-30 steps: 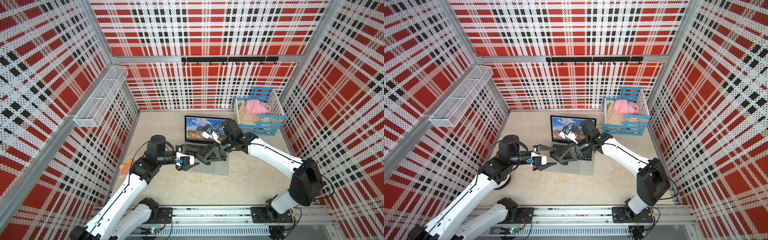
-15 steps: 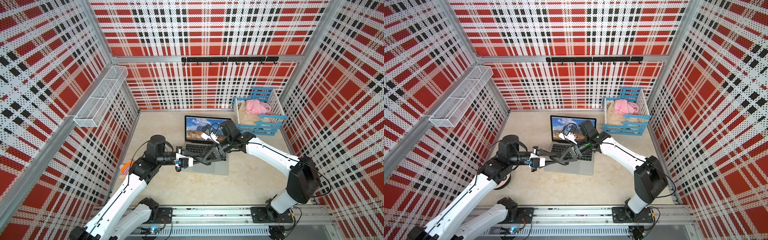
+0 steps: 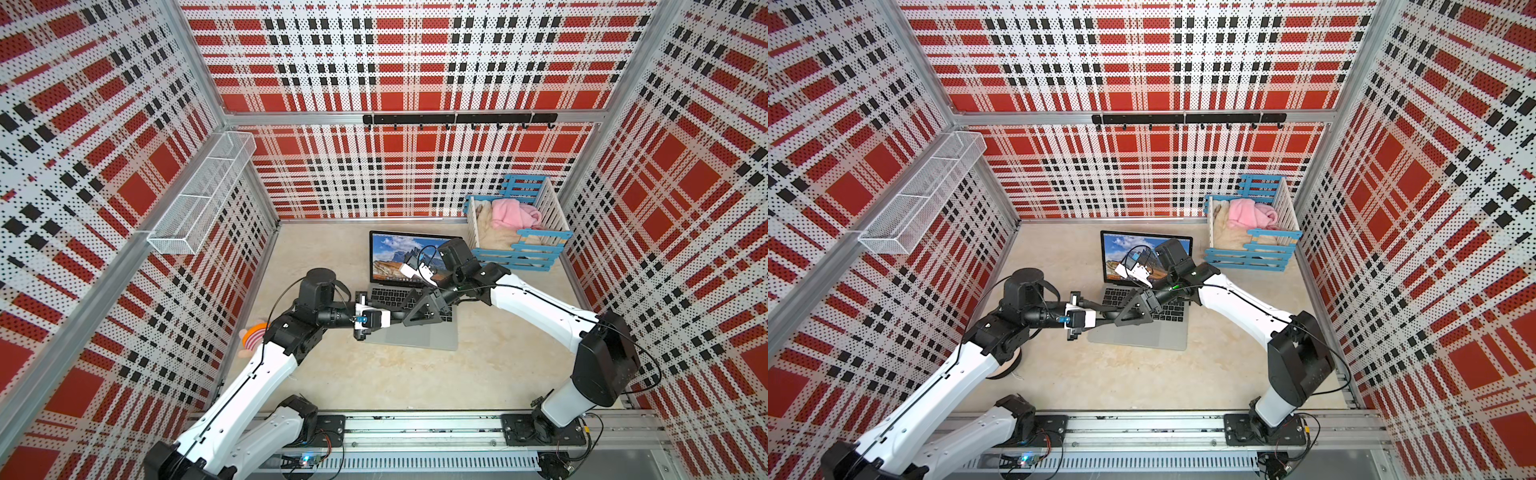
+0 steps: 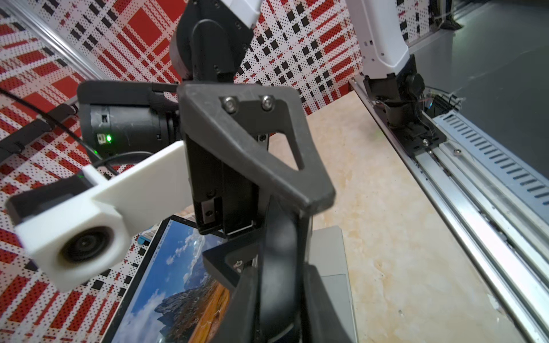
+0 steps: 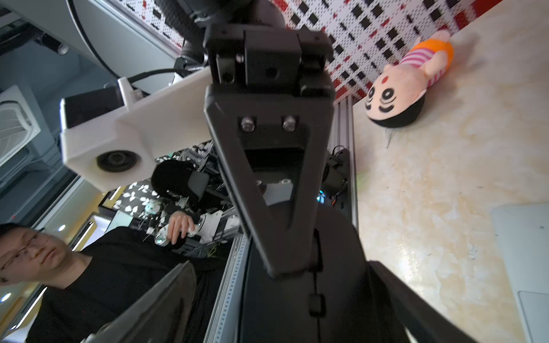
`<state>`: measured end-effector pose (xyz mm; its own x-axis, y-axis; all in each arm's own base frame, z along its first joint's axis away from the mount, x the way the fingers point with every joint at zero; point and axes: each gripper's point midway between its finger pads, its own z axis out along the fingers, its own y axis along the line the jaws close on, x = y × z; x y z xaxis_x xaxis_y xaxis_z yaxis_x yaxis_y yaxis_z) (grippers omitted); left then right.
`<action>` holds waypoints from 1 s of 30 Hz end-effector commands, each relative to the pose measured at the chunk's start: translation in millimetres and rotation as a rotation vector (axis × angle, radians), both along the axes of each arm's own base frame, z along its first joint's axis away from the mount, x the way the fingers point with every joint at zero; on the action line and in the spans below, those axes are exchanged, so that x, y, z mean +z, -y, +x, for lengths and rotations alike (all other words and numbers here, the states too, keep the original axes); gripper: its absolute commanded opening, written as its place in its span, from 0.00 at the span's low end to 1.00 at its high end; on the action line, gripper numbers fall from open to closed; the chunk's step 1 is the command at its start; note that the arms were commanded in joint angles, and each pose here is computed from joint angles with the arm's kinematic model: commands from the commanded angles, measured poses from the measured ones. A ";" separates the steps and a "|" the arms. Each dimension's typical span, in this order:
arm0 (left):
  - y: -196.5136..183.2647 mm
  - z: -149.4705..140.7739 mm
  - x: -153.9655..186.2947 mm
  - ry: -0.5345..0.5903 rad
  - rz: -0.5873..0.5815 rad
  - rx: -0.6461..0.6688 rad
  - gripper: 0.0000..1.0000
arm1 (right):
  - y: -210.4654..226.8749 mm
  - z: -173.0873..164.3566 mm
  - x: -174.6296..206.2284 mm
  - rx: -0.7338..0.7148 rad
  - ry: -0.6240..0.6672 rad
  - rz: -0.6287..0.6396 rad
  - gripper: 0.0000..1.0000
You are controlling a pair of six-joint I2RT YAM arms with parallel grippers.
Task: Remove the wireless mouse receiver from the laptop
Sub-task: Pick up the mouse from the center of the board, then remove the lid from the mouse.
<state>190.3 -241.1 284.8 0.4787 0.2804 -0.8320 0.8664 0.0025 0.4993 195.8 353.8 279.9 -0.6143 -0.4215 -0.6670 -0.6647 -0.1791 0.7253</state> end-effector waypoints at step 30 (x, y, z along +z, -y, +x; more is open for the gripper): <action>7.0 123.1 -5.1 -1.432 -0.359 0.266 0.00 | 86.5 106.6 21.2 -0.666 0.149 -0.133 0.93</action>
